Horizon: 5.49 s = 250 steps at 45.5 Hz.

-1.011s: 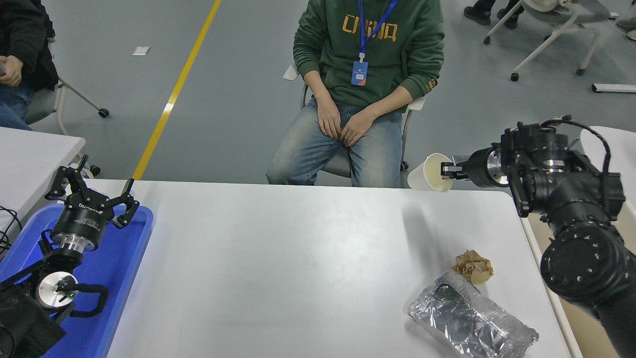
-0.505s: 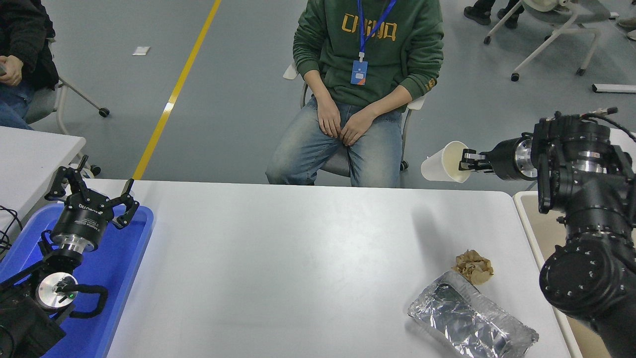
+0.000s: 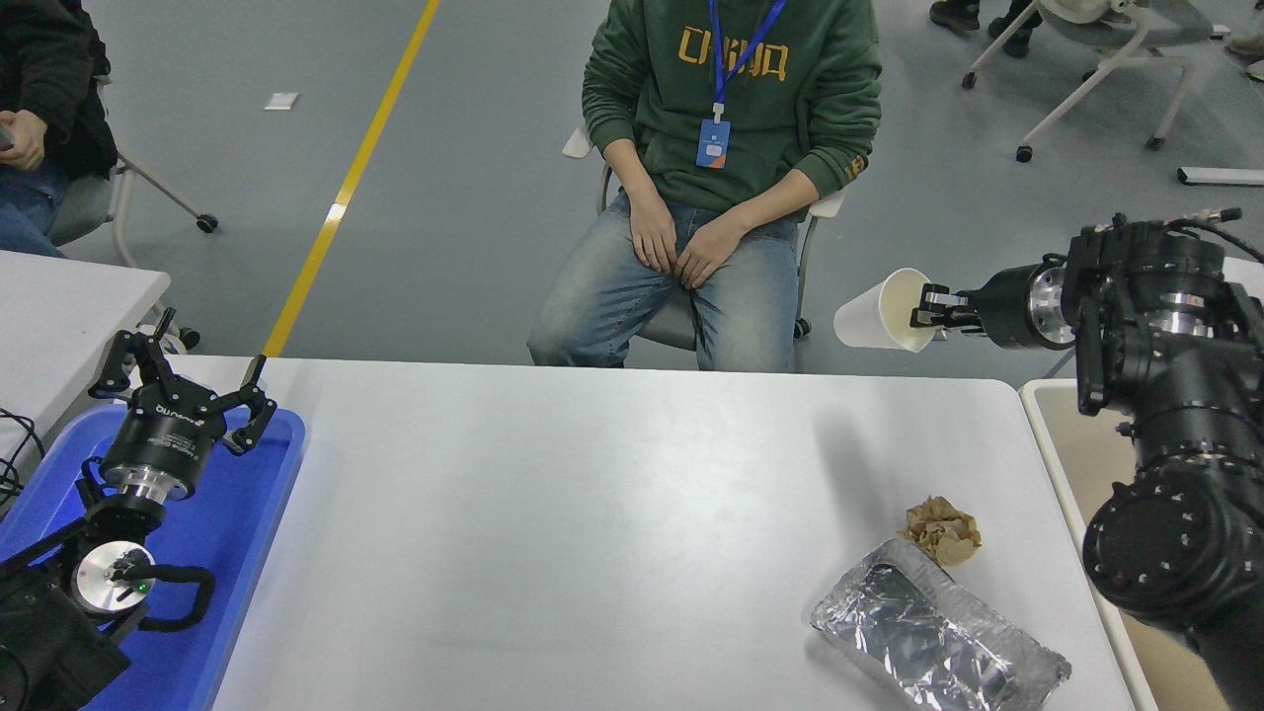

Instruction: Clean the table surface

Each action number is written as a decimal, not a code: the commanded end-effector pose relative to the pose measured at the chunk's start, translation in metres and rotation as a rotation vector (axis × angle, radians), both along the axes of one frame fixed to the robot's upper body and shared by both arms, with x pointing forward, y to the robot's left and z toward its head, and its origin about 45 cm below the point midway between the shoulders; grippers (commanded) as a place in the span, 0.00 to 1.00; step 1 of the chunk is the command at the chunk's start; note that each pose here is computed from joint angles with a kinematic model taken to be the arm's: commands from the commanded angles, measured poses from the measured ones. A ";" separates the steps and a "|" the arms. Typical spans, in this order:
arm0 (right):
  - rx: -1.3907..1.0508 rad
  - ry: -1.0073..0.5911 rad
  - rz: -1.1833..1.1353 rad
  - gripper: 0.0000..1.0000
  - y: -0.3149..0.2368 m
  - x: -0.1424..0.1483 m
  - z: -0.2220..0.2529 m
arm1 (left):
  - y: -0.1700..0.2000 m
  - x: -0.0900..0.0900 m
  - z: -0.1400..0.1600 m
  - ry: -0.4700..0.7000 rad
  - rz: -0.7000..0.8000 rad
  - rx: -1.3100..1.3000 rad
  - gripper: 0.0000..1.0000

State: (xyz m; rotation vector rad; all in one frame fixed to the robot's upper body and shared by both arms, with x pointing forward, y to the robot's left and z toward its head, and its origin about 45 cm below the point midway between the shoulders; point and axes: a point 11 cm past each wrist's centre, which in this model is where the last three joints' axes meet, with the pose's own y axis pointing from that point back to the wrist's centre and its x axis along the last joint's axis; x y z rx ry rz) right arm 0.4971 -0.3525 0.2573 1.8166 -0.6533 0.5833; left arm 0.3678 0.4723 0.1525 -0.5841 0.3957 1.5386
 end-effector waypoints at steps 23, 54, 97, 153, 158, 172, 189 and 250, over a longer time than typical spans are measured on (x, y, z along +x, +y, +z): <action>0.143 0.025 -0.146 0.00 -0.024 -0.050 0.023 | 0.000 0.000 0.001 -0.001 0.000 0.000 1.00; 0.112 0.082 -0.199 0.00 -0.073 -0.118 0.028 | 0.000 0.000 0.000 0.000 -0.001 0.000 1.00; -0.124 -0.023 -0.564 0.00 -0.241 -0.168 0.053 | 0.000 0.001 0.001 -0.001 0.000 -0.001 1.00; -0.214 -0.023 -0.896 0.00 -0.242 -0.204 -0.159 | 0.000 0.001 0.001 -0.001 0.000 -0.001 1.00; -0.195 -0.023 -0.912 0.04 -0.240 -0.206 -0.164 | 0.000 0.001 0.001 -0.001 0.000 -0.001 1.00; -0.160 -0.056 -0.938 1.00 -0.239 -0.200 -0.159 | 0.000 0.001 0.001 -0.001 0.000 -0.001 1.00; 0.040 -0.207 -1.097 1.00 -0.265 -0.182 -0.107 | 0.000 0.001 0.001 -0.001 0.000 -0.001 1.00; 1.472 0.040 -1.132 1.00 0.051 -0.066 -0.127 | 0.000 0.001 0.001 -0.001 0.000 -0.001 1.00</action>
